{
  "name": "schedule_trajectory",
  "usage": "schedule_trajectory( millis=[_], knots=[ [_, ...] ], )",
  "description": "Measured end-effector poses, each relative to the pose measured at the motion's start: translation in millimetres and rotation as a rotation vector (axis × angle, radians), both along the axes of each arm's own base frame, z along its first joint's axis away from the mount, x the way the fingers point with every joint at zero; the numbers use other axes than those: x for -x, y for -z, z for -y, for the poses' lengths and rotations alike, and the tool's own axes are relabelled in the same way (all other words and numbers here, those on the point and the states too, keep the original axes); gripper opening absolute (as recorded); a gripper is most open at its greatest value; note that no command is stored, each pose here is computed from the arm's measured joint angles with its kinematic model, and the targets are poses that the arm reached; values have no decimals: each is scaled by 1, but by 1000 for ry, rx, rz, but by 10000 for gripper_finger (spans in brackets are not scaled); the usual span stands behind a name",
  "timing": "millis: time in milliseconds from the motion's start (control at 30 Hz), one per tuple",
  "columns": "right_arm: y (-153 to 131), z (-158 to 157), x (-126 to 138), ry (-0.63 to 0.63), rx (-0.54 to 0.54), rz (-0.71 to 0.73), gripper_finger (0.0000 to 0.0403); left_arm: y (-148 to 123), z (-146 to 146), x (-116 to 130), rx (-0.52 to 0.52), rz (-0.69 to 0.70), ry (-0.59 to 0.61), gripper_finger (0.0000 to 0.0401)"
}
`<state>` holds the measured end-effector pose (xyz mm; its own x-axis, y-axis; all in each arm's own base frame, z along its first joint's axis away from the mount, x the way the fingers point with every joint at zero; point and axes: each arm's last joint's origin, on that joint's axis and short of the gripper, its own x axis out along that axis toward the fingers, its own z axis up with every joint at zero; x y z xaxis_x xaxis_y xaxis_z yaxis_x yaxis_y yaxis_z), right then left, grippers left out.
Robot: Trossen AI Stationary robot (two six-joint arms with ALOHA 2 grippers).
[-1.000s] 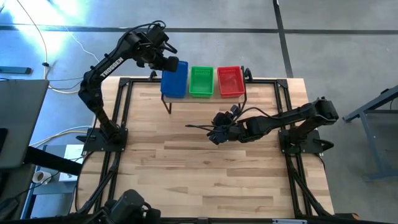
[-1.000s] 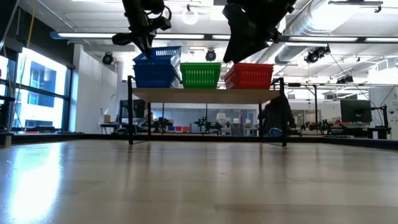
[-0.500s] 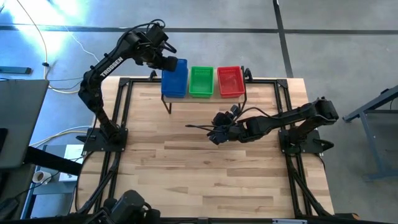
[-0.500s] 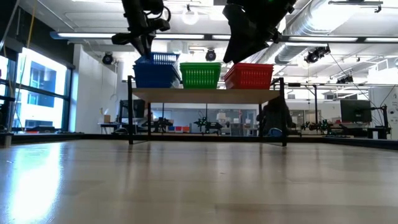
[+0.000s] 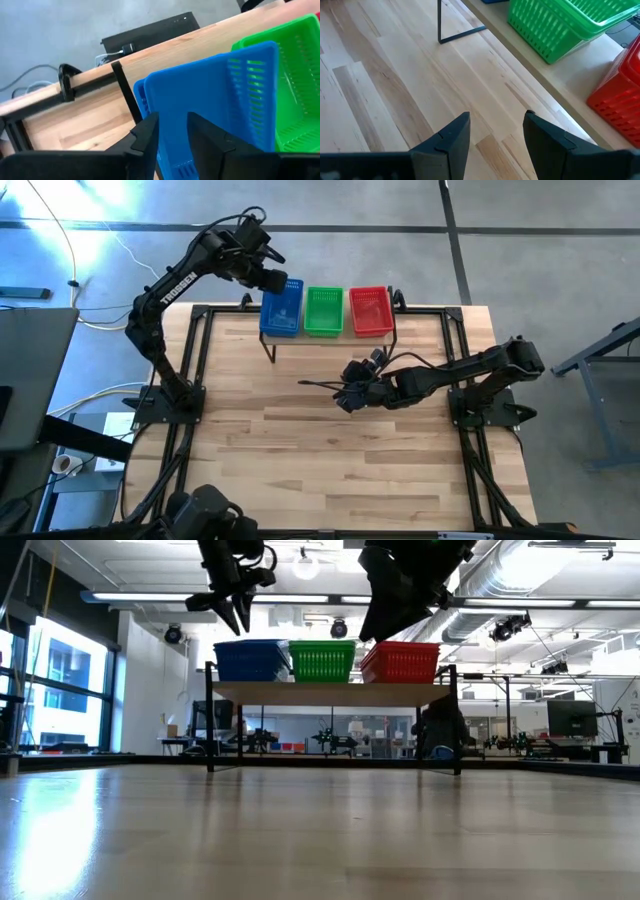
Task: Stack baskets on shelf by color
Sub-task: Stack the blue bin on top of the blue bin on the shelf
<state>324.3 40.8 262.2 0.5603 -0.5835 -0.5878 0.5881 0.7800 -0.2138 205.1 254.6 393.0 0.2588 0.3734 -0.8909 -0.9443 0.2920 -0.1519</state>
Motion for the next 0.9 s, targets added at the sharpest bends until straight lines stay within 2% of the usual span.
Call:
schedule_trajectory(
  millis=[300, 400, 567, 733, 900],
  knots=[
    [0, 0, 0, 4, -3, 2, 167, -19, 10, 10, -135, -22, 52, 90],
    [0, 0, 0, 5, -3, 2, 167, -26, 13, 8, -200, -15, 118, 86],
    [0, 1, 0, -9, 12, -15, 167, -33, 13, -11, -366, -21, 311, 86],
    [1, 0, 0, -14, 1, -16, 167, -31, 15, -20, -472, -163, 591, 86],
    [1, 0, 0, -6, -18, -5, 167, -31, 14, -19, -550, -302, 787, 85]
  ],
)
